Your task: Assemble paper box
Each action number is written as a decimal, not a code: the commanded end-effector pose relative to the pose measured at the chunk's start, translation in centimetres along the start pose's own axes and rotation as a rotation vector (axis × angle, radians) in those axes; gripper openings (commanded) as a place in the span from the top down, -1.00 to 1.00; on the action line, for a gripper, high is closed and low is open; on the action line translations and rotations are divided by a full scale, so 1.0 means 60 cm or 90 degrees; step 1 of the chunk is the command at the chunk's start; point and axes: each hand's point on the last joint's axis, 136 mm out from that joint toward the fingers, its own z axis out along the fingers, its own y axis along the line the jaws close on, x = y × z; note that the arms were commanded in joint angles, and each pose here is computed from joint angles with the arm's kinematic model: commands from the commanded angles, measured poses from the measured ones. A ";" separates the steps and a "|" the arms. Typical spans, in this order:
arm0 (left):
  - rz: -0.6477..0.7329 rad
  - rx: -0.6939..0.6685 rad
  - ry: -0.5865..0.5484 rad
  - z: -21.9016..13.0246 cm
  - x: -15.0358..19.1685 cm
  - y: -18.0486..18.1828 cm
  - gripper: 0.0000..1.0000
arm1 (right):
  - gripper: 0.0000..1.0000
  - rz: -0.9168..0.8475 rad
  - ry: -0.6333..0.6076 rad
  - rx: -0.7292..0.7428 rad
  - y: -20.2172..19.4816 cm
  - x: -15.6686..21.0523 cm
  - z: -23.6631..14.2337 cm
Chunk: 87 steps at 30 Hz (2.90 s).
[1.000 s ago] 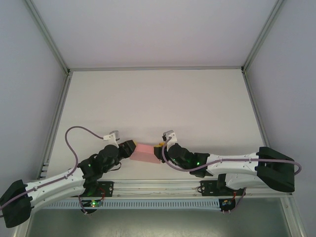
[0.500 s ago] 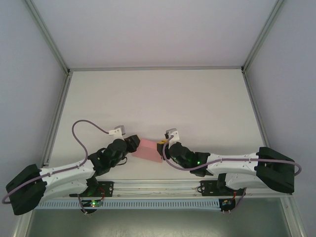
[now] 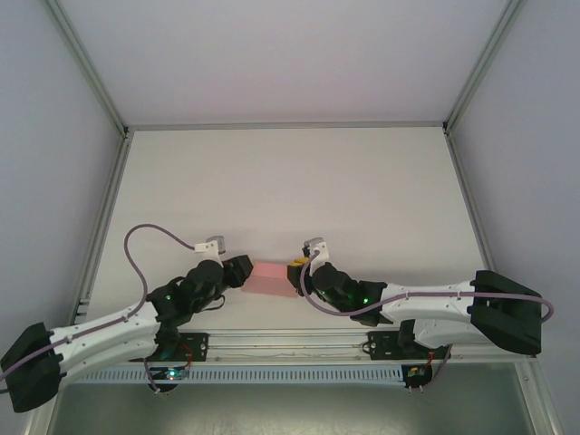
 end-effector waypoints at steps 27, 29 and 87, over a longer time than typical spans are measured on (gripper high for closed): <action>-0.005 -0.009 0.097 -0.039 0.043 0.025 -0.60 | 0.57 -0.118 0.252 0.109 -0.098 0.170 -0.017; -0.002 -0.011 0.099 -0.035 0.044 0.025 -0.60 | 0.57 -0.118 0.253 0.108 -0.097 0.171 -0.017; -0.027 0.013 0.102 -0.028 0.076 0.080 0.18 | 0.55 -0.107 0.215 0.032 -0.049 0.132 -0.021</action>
